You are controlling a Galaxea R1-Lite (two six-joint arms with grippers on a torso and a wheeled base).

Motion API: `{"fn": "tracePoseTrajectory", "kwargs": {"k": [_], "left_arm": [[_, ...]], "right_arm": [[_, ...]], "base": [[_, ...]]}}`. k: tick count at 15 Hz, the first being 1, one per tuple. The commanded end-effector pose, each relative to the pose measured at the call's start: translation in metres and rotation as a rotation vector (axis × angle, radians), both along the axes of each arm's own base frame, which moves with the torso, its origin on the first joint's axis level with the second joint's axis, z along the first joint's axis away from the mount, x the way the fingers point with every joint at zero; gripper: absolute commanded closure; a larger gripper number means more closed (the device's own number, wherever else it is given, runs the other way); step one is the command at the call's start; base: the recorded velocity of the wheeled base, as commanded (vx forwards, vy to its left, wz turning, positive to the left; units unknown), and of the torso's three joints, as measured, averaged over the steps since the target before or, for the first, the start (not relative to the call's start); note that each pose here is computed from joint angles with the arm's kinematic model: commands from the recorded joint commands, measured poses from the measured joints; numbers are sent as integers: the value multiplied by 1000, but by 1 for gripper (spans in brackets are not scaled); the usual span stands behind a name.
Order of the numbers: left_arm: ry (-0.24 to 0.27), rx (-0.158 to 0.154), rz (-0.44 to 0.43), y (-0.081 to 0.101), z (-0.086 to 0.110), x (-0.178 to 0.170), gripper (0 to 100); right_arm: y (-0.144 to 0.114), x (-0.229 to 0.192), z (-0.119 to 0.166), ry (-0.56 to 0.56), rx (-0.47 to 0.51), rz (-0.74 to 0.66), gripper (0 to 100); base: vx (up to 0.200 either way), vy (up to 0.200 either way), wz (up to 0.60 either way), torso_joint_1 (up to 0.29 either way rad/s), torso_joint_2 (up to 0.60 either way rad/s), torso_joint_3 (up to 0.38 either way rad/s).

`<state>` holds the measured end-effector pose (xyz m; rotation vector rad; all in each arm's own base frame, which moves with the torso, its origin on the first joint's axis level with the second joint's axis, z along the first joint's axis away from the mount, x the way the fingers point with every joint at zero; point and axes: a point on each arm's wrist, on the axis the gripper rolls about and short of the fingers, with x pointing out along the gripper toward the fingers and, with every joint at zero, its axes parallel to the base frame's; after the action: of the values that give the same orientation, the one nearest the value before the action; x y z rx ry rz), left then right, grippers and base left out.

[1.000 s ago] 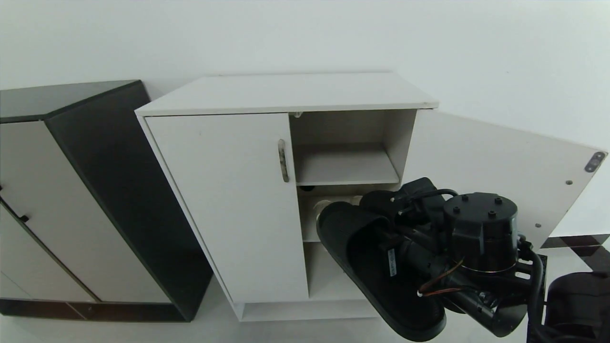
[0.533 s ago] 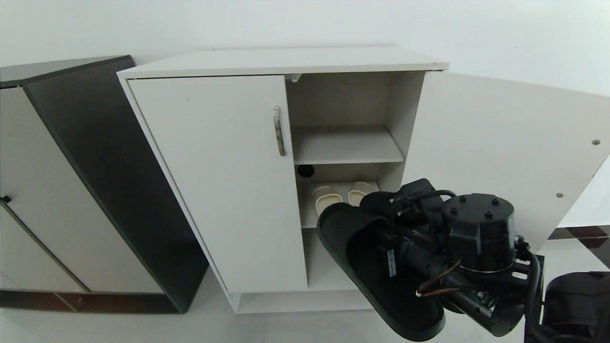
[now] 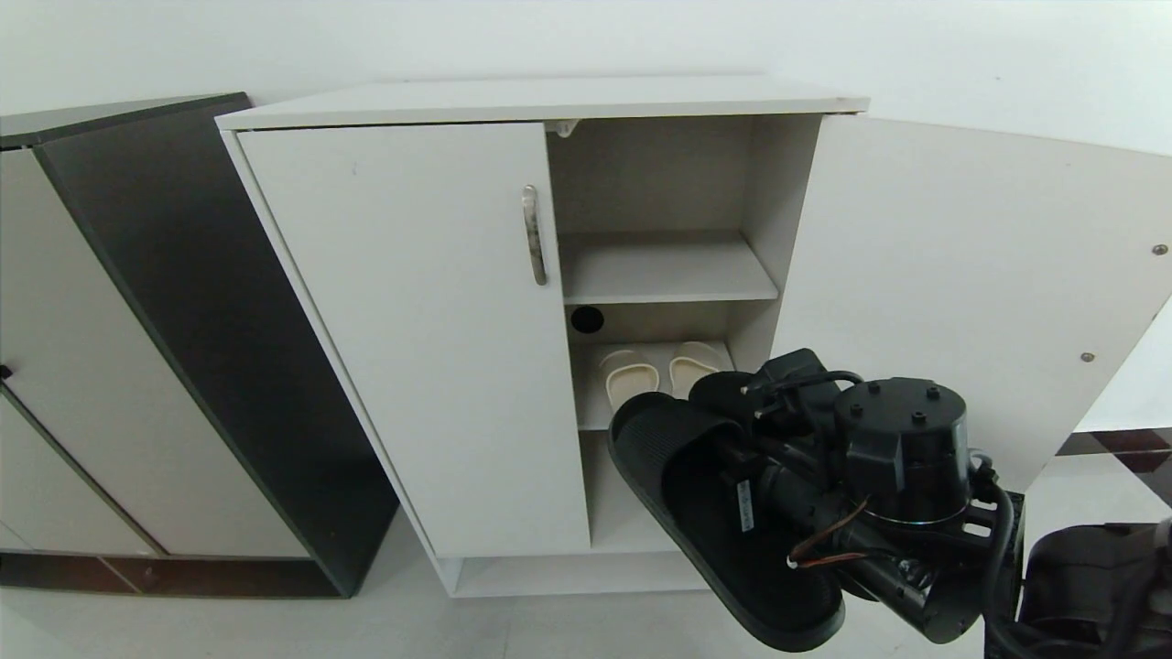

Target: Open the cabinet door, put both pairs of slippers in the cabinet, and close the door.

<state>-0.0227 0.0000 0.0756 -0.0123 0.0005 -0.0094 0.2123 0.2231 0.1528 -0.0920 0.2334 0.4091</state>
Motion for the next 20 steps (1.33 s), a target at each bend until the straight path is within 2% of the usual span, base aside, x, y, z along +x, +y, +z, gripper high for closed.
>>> {"fn": "tracePoseTrajectory", "kwargs": {"k": [1,6,8,10,12,14,16,20], "left_arm": [[0,0,0,0,0,0,100],[0,-5,0,0,0,0,100],[0,-5,0,0,0,0,100],[0,-5,0,0,0,0,100],[0,-5,-1,0,0,0,100],[0,-5,-1,0,0,0,100],[0,-5,-1,0,0,0,100],[0,-3,0,0,0,0,100]], "right_arm": [[0,1,-1,0,-1,-3,100],[6,7,-8,-16,-32,-33,100],[19,21,-15,-27,-51,-137,100],[33,24,-13,-43,-38,-139,100],[42,26,-2,-39,-44,-179,100],[52,33,17,-38,23,-260,100],[51,30,37,-59,41,-315,100],[52,11,59,-97,88,-300,100]], "base": [[0,0,0,0,0,0],[0,0,0,0,0,0],[0,0,0,0,0,0],[0,0,0,0,0,0],[0,0,0,0,0,0],[0,0,0,0,0,0],[0,0,0,0,0,0],[0,0,0,0,0,0]]}}
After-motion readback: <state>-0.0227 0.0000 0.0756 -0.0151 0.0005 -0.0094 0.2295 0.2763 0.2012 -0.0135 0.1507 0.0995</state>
